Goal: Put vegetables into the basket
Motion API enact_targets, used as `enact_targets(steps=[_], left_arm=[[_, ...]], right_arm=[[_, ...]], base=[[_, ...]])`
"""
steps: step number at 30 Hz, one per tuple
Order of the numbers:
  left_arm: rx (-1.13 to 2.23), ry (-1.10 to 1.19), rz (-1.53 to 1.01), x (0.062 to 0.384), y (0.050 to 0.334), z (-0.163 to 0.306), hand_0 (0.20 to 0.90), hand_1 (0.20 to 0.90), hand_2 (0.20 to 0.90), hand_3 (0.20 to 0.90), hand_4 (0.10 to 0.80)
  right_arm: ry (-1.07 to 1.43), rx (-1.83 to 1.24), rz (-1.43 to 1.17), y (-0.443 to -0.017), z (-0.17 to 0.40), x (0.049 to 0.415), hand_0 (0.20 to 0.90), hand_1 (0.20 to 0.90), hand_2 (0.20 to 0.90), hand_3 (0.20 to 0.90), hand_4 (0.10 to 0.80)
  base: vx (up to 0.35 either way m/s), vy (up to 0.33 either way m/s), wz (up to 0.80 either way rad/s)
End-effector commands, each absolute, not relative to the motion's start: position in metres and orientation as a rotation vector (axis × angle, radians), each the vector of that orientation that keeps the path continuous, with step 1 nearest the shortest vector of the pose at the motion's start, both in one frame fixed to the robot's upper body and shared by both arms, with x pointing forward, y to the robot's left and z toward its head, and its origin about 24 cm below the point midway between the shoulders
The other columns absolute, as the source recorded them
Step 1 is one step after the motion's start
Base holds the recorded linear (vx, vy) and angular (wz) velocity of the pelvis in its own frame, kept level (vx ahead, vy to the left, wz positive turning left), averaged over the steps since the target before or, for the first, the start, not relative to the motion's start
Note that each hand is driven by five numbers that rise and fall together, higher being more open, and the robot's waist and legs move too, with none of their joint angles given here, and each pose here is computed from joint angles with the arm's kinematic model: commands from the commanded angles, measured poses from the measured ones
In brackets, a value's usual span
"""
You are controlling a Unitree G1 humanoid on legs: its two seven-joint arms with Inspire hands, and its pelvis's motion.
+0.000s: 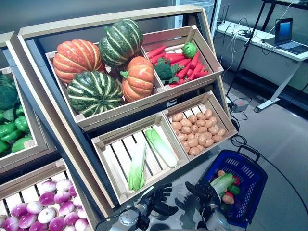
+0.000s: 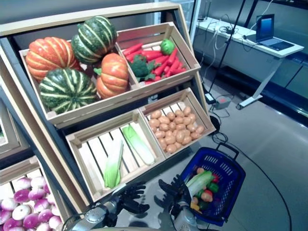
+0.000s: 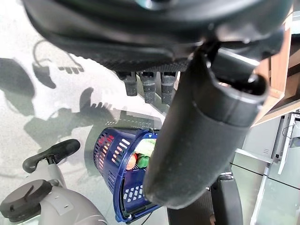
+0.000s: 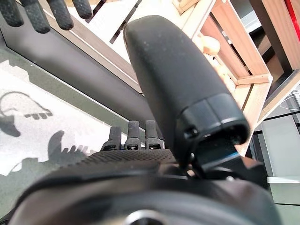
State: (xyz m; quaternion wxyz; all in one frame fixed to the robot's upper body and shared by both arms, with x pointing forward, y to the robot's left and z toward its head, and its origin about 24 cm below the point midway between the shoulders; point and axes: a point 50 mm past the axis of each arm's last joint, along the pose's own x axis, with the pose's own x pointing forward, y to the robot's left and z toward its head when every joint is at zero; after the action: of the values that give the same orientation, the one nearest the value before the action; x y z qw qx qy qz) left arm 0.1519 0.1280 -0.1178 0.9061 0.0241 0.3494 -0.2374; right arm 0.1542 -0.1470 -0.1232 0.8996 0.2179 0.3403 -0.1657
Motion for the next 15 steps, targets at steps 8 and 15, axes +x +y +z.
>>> enact_targets(steps=[8,15], left_arm=[[-0.009,0.288,-0.713,0.205,0.103,-0.057,0.9,0.9,0.9,0.9,0.8],[-0.2,0.034,-0.783,0.225,0.113,0.002,0.9,0.9,0.9,0.9,0.8]], right_arm=[[0.522,0.504,-0.288,-0.13,-0.092,0.2,0.9,0.9,0.9,0.9,0.8],[0.486,0.603,-0.227,-0.128,-0.084,0.199,0.9,0.9,0.9,0.9,0.8]], base=[[0.0,0.0,0.0],[0.0,0.0,0.0]])
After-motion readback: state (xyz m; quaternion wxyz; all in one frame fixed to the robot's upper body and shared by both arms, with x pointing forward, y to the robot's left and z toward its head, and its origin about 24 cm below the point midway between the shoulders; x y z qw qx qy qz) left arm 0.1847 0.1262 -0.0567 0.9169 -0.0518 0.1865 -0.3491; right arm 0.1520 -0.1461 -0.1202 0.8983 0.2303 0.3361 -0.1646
